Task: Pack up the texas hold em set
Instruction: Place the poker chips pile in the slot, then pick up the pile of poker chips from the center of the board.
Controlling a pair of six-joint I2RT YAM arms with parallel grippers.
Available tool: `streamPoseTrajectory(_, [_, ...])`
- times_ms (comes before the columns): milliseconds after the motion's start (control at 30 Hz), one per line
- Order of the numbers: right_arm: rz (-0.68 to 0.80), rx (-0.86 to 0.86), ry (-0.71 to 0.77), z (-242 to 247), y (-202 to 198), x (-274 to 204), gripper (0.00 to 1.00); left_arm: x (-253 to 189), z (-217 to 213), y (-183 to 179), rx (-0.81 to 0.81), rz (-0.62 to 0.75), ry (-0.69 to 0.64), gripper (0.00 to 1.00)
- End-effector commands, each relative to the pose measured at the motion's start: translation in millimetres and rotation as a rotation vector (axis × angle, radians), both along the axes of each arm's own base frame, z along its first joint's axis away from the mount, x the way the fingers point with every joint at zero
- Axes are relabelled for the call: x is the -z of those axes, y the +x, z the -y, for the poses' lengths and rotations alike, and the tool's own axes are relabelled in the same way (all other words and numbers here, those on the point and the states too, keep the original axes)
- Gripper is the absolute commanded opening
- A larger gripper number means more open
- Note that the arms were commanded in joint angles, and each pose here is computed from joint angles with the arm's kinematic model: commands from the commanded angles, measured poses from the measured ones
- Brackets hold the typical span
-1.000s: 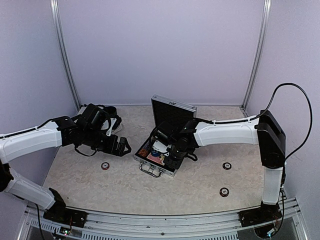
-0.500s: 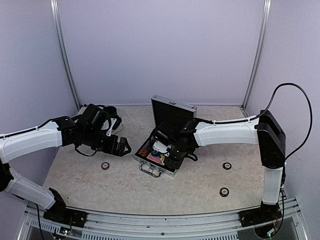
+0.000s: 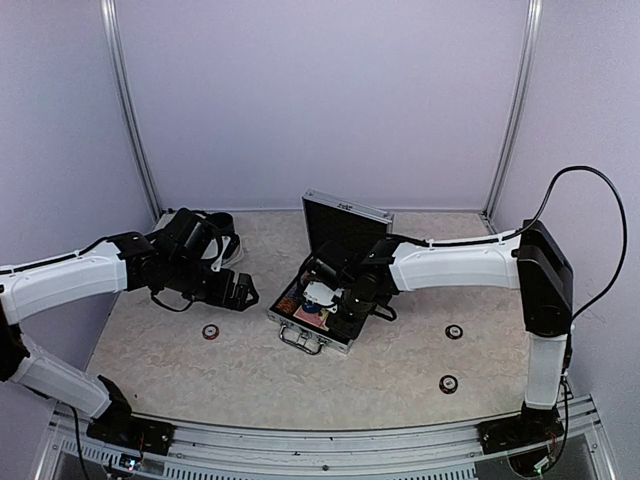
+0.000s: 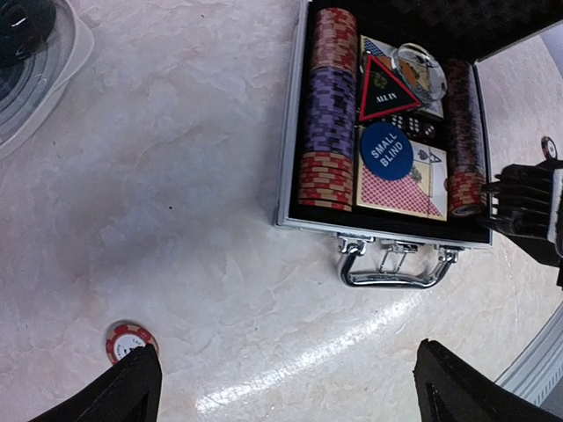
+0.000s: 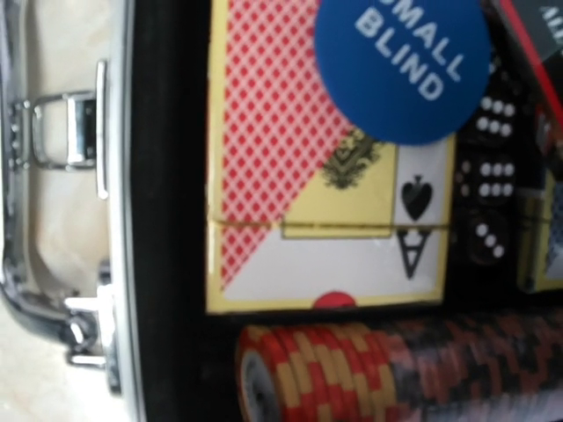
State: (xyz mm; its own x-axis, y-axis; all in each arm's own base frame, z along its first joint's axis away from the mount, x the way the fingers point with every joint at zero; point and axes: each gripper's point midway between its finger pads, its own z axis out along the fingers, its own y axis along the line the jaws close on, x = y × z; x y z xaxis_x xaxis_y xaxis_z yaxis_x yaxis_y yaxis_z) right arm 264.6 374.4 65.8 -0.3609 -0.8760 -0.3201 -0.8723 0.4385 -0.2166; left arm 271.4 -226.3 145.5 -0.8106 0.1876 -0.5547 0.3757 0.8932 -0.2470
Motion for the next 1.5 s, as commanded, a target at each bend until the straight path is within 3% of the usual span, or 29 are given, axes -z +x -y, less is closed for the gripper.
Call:
streamPoseTrajectory(0, [0.047, 0.004, 0.069, -6, 2, -30, 0.27, 9, -21, 12, -0.110, -0.002, 0.034, 0.99])
streamPoseTrajectory(333, [0.065, 0.009, 0.077, -4, 3, -36, 0.31, 16, -40, 22, -0.201, -0.010, 0.052, 0.99])
streamPoseTrajectory(500, [0.055, 0.000, 0.167, -12, -2, -50, 0.31, 44, -63, 28, -0.286, -0.080, 0.074, 0.99])
streamPoseTrajectory(700, [0.054, 0.000, 0.176, -9, -4, -47, 0.31, 83, -86, 22, -0.375, -0.156, 0.091, 0.94])
streamPoseTrajectory(1467, [0.020, 0.001, 0.167, -2, -12, -28, 0.31, 135, -96, -3, -0.333, -0.272, 0.278, 0.75])
